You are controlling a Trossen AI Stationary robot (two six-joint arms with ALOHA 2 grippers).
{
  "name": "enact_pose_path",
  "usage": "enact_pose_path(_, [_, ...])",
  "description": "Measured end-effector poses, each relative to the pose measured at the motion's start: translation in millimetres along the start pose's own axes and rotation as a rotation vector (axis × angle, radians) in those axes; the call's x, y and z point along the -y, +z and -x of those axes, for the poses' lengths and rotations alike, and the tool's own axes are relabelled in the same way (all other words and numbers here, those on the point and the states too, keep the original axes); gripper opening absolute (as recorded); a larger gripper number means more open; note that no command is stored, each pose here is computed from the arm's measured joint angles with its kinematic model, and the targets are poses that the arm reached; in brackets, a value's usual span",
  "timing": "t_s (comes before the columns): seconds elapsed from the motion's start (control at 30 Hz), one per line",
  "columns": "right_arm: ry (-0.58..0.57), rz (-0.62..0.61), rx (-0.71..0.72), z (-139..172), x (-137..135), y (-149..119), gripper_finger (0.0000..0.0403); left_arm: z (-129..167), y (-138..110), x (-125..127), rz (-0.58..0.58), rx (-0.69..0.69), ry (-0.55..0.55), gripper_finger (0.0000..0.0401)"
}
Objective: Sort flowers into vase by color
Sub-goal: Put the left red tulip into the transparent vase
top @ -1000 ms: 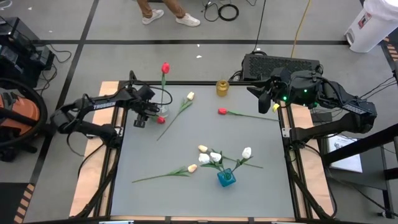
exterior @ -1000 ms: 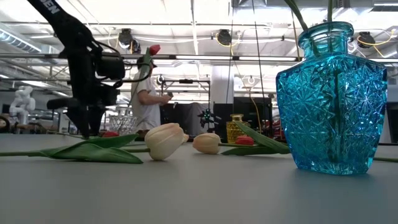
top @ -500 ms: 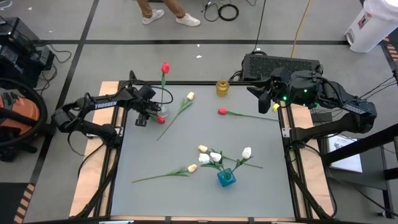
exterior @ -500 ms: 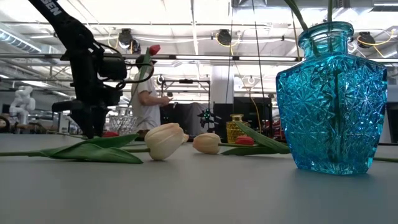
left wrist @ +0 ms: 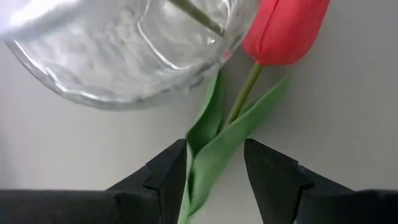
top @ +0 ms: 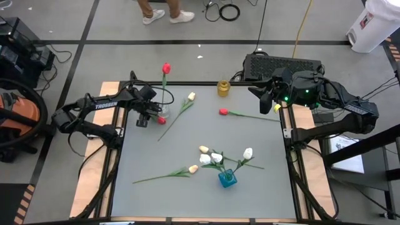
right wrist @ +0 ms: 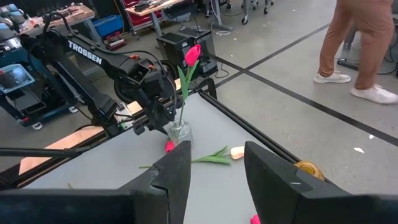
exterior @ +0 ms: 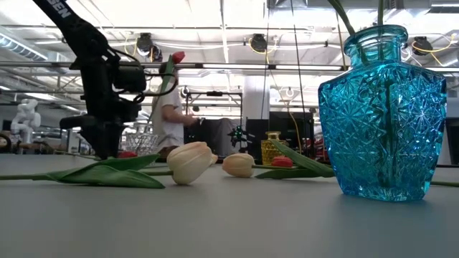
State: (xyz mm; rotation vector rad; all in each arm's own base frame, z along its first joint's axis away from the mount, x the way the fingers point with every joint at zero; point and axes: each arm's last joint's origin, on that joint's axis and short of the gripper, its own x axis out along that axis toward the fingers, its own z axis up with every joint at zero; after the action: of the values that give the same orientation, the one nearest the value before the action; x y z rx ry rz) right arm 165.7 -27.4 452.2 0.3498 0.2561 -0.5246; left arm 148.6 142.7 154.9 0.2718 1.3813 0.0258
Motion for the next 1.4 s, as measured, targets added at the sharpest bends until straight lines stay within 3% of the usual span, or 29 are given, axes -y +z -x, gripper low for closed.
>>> enact_pose_path(1.07, [0.002, -0.002, 0.005, 0.1, -0.1, 0.5, 0.0141, 0.0, -1.2, 1.4, 0.032, -0.014, -0.013, 0.0165])
enact_pose_path(1.4, [0.002, -0.002, 0.005, 0.1, -0.1, 0.5, 0.0141, 0.1, -2.3, 2.8, 0.033, -0.027, -0.026, 0.0067])
